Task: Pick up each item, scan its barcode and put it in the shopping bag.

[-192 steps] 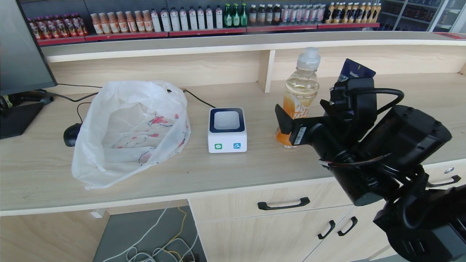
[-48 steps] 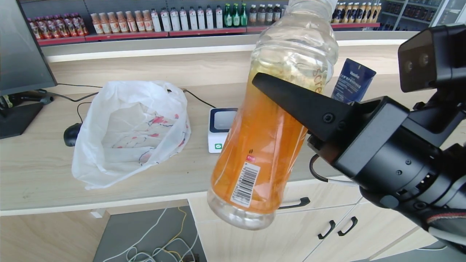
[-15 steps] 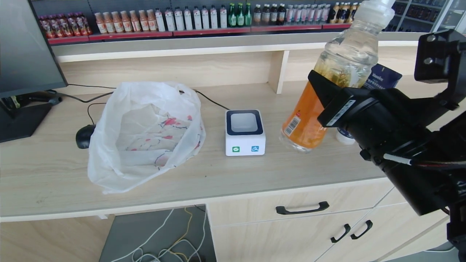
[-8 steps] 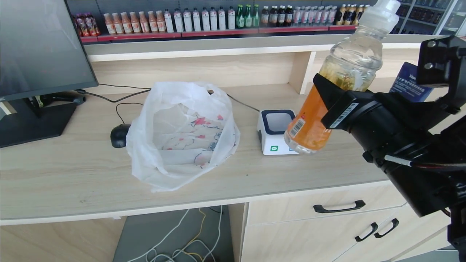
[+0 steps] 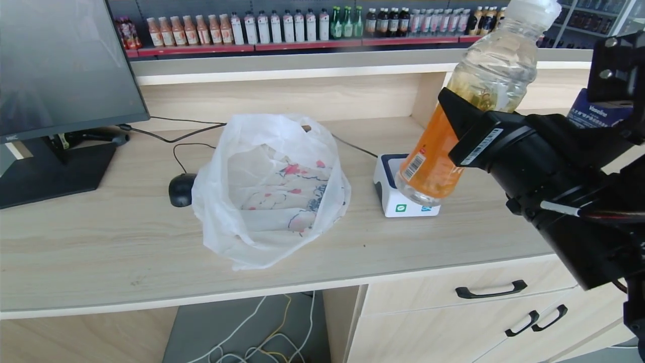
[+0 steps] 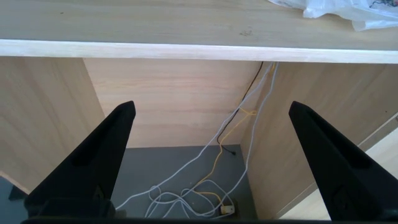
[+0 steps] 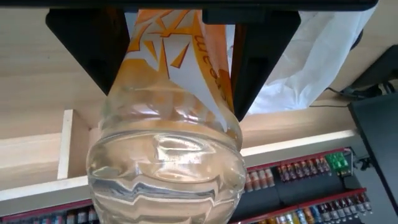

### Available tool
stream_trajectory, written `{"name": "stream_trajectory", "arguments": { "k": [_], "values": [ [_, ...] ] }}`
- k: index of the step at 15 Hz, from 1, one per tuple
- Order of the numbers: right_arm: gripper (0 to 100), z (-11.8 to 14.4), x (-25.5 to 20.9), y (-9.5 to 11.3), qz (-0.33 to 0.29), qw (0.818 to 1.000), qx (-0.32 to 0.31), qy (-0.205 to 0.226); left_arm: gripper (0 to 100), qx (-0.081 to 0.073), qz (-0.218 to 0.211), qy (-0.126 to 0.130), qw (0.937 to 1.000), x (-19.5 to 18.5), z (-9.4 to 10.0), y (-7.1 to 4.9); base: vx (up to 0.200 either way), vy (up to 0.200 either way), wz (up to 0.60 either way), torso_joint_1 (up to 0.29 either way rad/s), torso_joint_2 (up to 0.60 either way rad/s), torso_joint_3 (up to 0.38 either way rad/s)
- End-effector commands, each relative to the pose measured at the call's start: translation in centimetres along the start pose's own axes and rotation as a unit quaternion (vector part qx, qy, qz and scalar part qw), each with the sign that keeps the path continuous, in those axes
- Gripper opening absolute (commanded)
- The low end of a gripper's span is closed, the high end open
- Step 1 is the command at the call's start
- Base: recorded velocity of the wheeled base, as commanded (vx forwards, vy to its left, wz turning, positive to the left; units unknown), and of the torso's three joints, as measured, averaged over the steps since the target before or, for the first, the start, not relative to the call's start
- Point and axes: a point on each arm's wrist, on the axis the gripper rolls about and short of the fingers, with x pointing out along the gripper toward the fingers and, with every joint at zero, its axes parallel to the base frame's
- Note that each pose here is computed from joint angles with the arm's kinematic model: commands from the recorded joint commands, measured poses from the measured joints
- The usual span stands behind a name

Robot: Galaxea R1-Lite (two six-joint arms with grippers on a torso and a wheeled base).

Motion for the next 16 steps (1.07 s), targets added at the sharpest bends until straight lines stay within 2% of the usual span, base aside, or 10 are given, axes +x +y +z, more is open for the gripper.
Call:
{"name": "stream_trajectory", "arguments": {
  "k": [1,5,6,9,12,16],
  "values": [
    [0,0.3,0.4,0.0,-0.004,1.0,-0.001,-0.008,100,0.0,0.001,0.0,1.0,0.0,0.0,0.0,0.0,0.0,0.0,0.0,0.0,0.0],
    [0,-0.1,1.8,-0.8,-0.028,0.999,-0.024,-0.013,100,0.0,0.001,0.001,1.0,0.0,0.0,0.0,0.0,0.0,0.0,0.0,0.0,0.0],
    [0,0.1,2.5,-1.4,-0.042,0.998,-0.04,-0.022,100,0.0,0.001,0.0,1.0,0.0,0.0,0.0,0.0,0.0,0.0,0.0,0.0,0.0],
    [0,0.8,4.7,-1.3,-0.052,0.996,-0.057,-0.045,100,0.0,0.001,0.0,1.0,0.0,0.0,0.0,0.0,0.0,0.0,0.0,0.0,0.0],
    [0,2.1,7.0,-0.6,-0.06,0.995,-0.07,-0.041,100,0.0,0.001,0.0,1.0,0.0,0.0,0.0,0.0,0.0,0.0,0.0,0.0,0.0],
    [0,2.6,7.3,-0.6,-0.059,0.993,-0.096,-0.022,100,0.0,0.001,0.0,1.0,0.0,0.0,0.0,0.0,0.0,0.0,0.0,0.0,0.0]
  ]
}}
